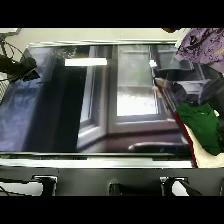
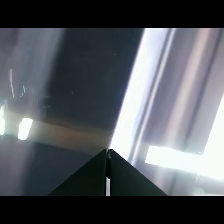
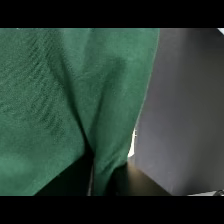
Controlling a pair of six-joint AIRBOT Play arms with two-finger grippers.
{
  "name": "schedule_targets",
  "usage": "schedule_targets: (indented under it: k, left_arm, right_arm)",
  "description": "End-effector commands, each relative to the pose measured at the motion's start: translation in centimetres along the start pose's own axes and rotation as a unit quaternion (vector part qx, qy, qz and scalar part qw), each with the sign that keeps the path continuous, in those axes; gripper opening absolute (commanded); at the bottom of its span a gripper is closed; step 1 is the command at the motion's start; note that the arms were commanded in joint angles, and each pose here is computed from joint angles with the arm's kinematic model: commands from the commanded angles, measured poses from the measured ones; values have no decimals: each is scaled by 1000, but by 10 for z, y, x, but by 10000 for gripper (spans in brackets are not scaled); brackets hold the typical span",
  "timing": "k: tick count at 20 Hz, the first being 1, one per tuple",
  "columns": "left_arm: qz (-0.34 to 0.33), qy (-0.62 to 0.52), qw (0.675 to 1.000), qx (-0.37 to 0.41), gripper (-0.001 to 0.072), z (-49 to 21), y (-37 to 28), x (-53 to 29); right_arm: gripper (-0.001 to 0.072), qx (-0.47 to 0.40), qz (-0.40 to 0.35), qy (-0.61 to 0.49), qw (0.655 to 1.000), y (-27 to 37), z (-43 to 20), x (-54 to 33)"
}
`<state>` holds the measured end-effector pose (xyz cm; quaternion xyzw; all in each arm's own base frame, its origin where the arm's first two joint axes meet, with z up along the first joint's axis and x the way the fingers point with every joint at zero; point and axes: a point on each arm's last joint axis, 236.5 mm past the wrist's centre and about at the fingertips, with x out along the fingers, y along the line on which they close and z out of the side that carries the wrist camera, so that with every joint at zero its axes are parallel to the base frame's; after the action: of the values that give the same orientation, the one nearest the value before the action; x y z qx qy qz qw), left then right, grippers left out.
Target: Fold the clothes and pants, and hang the long-sleeved shirts on hangers.
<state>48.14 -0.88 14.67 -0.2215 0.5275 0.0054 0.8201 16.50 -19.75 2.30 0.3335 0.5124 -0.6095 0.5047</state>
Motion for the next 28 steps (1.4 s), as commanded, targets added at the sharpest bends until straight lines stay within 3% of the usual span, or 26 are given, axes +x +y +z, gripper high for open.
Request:
schedule_targets:
  k: [1, 6, 7, 9, 10, 12, 14, 16, 18, 19, 21, 24, 28]
  left_arm:
    - [0, -1, 1000, 0, 23, 0, 0, -1]
    - [0, -1, 1000, 0, 23, 0, 0, -1]
    - [0, -1, 1000, 0, 23, 0, 0, -1]
    - [0, -1, 1000, 0, 23, 0, 0, -1]
    - [0, -1, 1000, 0, 23, 0, 0, -1]
    - [0, -1, 1000, 1, 23, 0, 0, 0]
    - [0, 0, 1000, 1, 23, 0, 0, 0]
    - [0, 1, 1000, 5, 23, -1, 0, 0]
    - [-2, 4, 999, 41, 23, -3, -5, 1]
    - [-4, 8, 998, 67, 23, -7, -11, 4]
    - [-11, 26, 994, 104, 23, -25, -29, 11]
    - [-26, 50, 984, 171, 22, -71, -59, 25]
    - [-50, 42, 983, 173, 22, -134, -81, 31]
  right_arm:
    - [33, -7, -23, -7, 1000, -10, -3, 14]
    - [55, -38, -39, -7, 998, -15, -7, 27]
    - [143, -44, -48, -9, 998, -19, -7, 29]
    - [437, -68, -62, -30, 995, -25, 5, 27]
    - [476, -80, -69, -47, 993, -27, 15, 22]
    - [476, -86, -37, -90, 991, -14, 41, 2]
    - [452, -85, 79, -129, 985, 35, 62, -34]
    - [275, -107, 267, -142, 947, 112, 61, -89]
    - [231, -154, 414, -120, 889, 173, 24, -140]
    - [142, -200, 443, -117, 866, 191, -3, -156]
    - [33, -325, 451, -112, 824, 212, -72, -171]
    - [32, -503, 431, -110, 741, 215, -182, -182]
    - [32, -618, 419, -118, 655, 193, -278, -195]
